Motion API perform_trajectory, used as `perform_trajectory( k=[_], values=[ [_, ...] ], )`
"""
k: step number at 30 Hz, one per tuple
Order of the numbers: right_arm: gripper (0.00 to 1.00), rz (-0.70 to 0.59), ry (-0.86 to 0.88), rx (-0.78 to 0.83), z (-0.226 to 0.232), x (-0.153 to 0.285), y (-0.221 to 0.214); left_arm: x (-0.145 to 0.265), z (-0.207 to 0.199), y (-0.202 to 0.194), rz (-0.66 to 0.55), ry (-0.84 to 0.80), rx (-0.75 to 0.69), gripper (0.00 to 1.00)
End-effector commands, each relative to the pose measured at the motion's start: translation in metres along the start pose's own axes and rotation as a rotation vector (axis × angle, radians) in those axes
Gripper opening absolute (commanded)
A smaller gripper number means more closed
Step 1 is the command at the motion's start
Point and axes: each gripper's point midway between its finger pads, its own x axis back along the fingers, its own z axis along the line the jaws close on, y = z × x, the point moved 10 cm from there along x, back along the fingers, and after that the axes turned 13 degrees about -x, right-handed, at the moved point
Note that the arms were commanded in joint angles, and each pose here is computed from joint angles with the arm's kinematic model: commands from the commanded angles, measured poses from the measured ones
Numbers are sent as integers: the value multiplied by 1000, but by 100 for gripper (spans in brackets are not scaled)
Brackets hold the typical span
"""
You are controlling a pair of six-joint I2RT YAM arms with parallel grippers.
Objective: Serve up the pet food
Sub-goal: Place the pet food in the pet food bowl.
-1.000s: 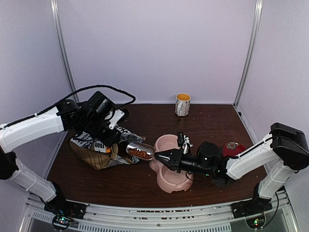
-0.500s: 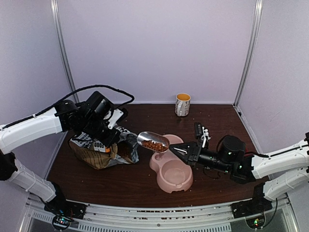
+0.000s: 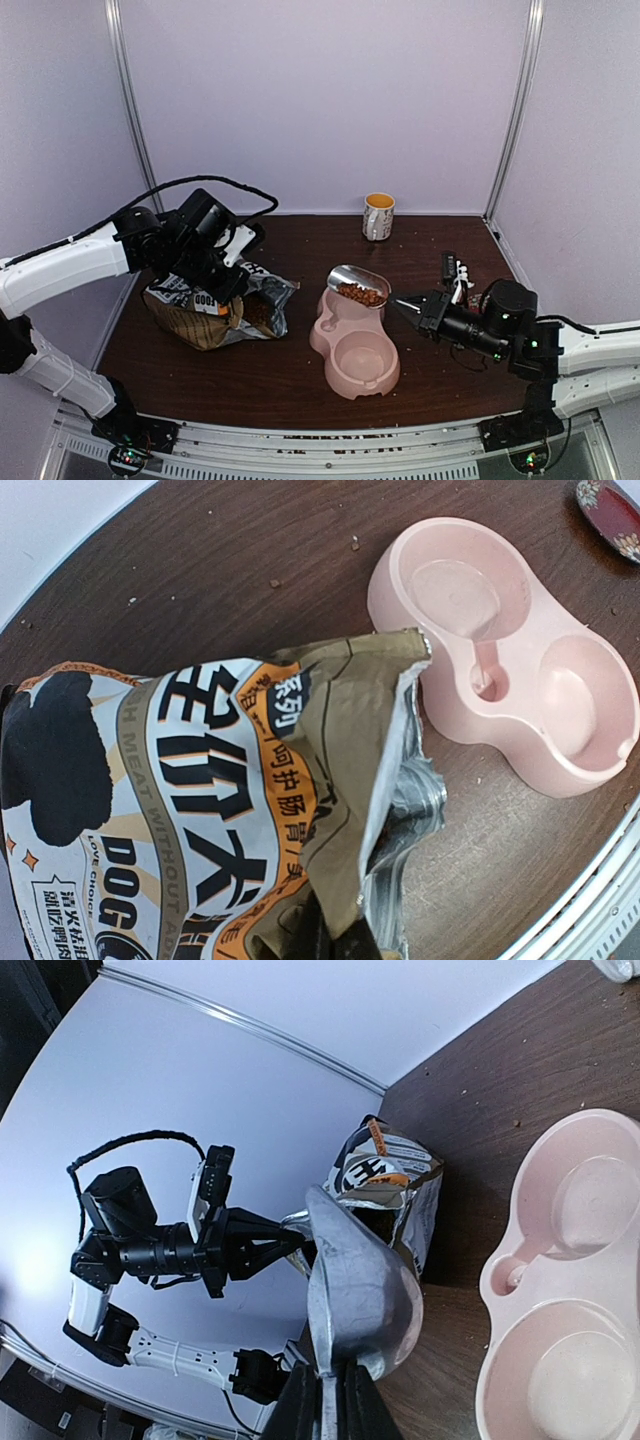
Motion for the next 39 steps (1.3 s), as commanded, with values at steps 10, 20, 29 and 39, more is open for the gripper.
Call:
perform_trajectory(
  k=[10,20,29,39],
  values=[
    [0,-131,-123,66,-13,20,19,23,6,16,-168,31,19,0],
    [0,-103,-196,102,-18,26,19,26,6,13,-188,35,9,0],
    [0,-41,-234,124,-22,33,15,22,8,14,-149,62,22,0],
    [0,127,-275,155,-26,24,2,21,9,14,-145,74,26,0]
  ],
)
